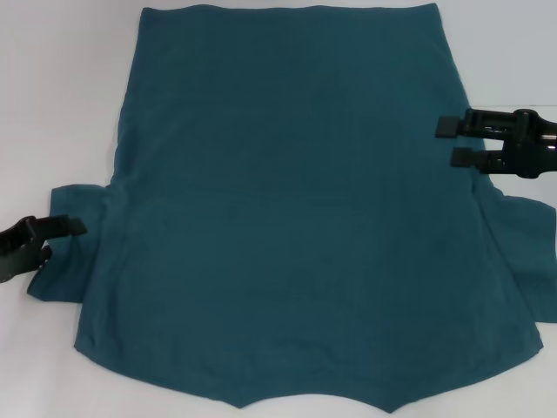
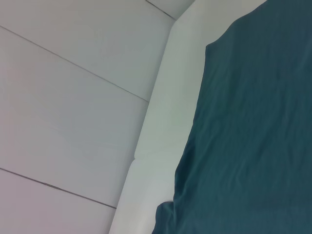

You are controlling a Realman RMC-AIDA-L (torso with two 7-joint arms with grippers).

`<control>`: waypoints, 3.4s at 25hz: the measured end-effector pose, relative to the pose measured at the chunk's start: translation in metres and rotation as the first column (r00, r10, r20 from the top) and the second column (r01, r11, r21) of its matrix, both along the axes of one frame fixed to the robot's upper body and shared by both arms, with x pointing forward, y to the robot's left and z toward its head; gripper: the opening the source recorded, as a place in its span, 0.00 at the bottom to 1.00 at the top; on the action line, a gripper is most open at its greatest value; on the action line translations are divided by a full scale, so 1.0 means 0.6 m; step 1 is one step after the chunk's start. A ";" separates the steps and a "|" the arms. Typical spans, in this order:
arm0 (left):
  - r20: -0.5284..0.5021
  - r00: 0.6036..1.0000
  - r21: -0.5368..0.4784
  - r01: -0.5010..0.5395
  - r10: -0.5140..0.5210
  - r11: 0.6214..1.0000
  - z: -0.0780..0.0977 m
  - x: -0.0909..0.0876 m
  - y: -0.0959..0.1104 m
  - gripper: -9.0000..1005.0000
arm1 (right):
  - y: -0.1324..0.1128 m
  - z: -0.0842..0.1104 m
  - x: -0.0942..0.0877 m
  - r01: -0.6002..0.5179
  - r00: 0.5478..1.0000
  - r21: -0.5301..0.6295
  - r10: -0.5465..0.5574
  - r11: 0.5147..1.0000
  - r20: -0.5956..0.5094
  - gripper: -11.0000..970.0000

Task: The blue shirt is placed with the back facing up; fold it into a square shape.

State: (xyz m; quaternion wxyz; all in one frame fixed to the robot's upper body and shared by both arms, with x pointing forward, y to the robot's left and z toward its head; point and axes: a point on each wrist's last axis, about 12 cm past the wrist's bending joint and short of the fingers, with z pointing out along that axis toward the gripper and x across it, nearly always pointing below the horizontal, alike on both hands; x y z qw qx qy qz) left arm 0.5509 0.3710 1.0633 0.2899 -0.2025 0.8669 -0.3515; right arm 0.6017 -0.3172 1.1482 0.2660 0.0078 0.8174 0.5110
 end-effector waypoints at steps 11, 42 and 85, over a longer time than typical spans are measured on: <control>0.010 1.000 0.014 0.007 -0.007 1.000 0.003 0.002 0.002 0.56 | 0.000 0.001 0.000 -0.002 1.000 0.002 0.002 1.000 0.000 0.91; 0.002 0.978 0.413 0.188 -0.208 0.891 0.064 0.046 0.017 0.01 | -0.011 0.003 -0.002 0.011 1.000 0.003 -0.011 1.000 -0.007 0.91; -0.121 0.931 0.225 0.364 -0.345 0.904 0.166 0.110 -0.117 0.01 | -0.016 -0.002 -0.006 0.026 1.000 0.009 -0.025 1.000 -0.017 0.91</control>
